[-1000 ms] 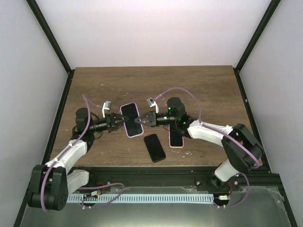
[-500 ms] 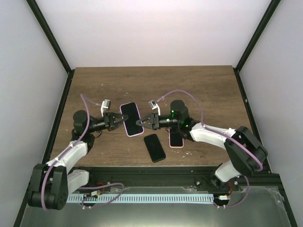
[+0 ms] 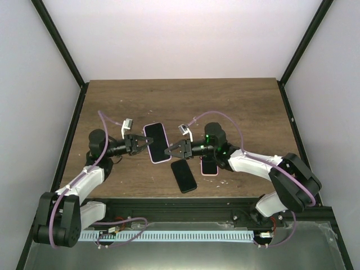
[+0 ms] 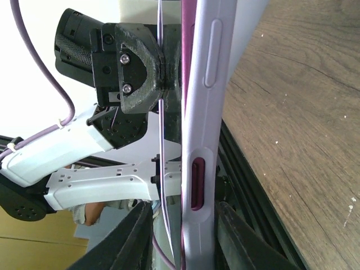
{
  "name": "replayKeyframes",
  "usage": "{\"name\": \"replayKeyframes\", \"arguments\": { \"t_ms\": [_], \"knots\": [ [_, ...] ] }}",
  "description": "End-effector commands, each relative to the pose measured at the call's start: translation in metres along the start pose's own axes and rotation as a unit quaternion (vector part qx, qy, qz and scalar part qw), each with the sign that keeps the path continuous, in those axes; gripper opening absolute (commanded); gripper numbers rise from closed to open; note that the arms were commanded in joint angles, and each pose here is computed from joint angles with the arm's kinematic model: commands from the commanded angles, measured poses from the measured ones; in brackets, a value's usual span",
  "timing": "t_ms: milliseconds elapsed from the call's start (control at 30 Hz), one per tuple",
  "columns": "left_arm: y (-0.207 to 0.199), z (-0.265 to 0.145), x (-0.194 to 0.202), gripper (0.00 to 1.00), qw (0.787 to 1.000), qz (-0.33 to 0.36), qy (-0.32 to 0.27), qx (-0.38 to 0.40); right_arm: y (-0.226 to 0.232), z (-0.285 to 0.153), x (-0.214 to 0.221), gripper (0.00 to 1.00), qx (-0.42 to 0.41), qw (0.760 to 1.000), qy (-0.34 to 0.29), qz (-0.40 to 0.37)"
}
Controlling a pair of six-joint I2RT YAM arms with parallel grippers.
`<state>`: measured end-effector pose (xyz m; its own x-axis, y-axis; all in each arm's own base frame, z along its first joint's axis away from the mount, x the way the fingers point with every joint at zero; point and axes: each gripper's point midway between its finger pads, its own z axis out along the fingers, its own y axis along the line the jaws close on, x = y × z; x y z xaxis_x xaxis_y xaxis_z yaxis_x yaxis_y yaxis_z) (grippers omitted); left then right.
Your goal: Put the phone into the phone case
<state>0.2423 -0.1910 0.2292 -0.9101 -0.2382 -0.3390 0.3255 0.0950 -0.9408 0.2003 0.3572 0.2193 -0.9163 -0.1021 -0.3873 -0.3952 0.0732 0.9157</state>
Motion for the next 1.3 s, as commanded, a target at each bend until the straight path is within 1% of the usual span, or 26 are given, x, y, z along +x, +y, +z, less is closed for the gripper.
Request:
{"name": "replayKeyframes", "arguments": {
  "t_ms": [0, 167, 400, 633, 700, 867, 933, 1000, 1167, 1267],
  "knots": [
    [-0.009, 0.001, -0.007, 0.04, 0.998, 0.055, -0.002, 0.002, 0.006, -0.003, 0.001, 0.3, -0.008, 1.0, 0.003, -0.002],
    [-0.007, 0.001, -0.007, 0.04, 0.998, 0.057, -0.006, -0.003, 0.0, -0.001, 0.005, 0.38, -0.002, 1.0, 0.009, 0.01],
    [-0.009, 0.001, -0.01, 0.03, 0.998, 0.062, -0.007, -0.002, -0.006, 0.006, 0.013, 0.37, 0.0, 0.999, 0.028, 0.024],
    [-0.009, 0.001, -0.012, 0.01, 0.998, 0.064, -0.011, -0.01, -0.007, 0.009, 0.014, 0.33, 0.007, 0.999, 0.034, 0.031],
    [-0.011, 0.001, -0.012, 0.01, 0.997, 0.071, -0.013, -0.012, -0.007, 0.009, 0.014, 0.29, 0.008, 0.999, 0.036, 0.03],
    [-0.007, -0.001, -0.012, 0.01, 0.995, 0.089, -0.011, -0.044, -0.009, 0.008, 0.015, 0.11, 0.013, 0.999, 0.032, 0.036],
    [-0.005, -0.002, -0.011, 0.01, 0.994, 0.095, -0.009, -0.061, -0.01, 0.008, 0.015, 0.07, 0.013, 0.999, 0.03, 0.038],
    [-0.004, -0.003, -0.01, 0.01, 0.992, 0.1, -0.006, -0.072, -0.009, 0.008, 0.014, 0.05, 0.011, 0.999, 0.028, 0.038],
    [-0.01, -0.003, -0.009, 0.01, 0.993, 0.099, -0.002, -0.066, -0.008, 0.008, 0.013, 0.06, 0.01, 0.999, 0.026, 0.038],
    [-0.017, -0.003, -0.007, 0.01, 0.994, 0.095, 0.005, -0.052, -0.004, 0.007, 0.011, 0.14, 0.009, 0.999, 0.021, 0.028]
  ]
}}
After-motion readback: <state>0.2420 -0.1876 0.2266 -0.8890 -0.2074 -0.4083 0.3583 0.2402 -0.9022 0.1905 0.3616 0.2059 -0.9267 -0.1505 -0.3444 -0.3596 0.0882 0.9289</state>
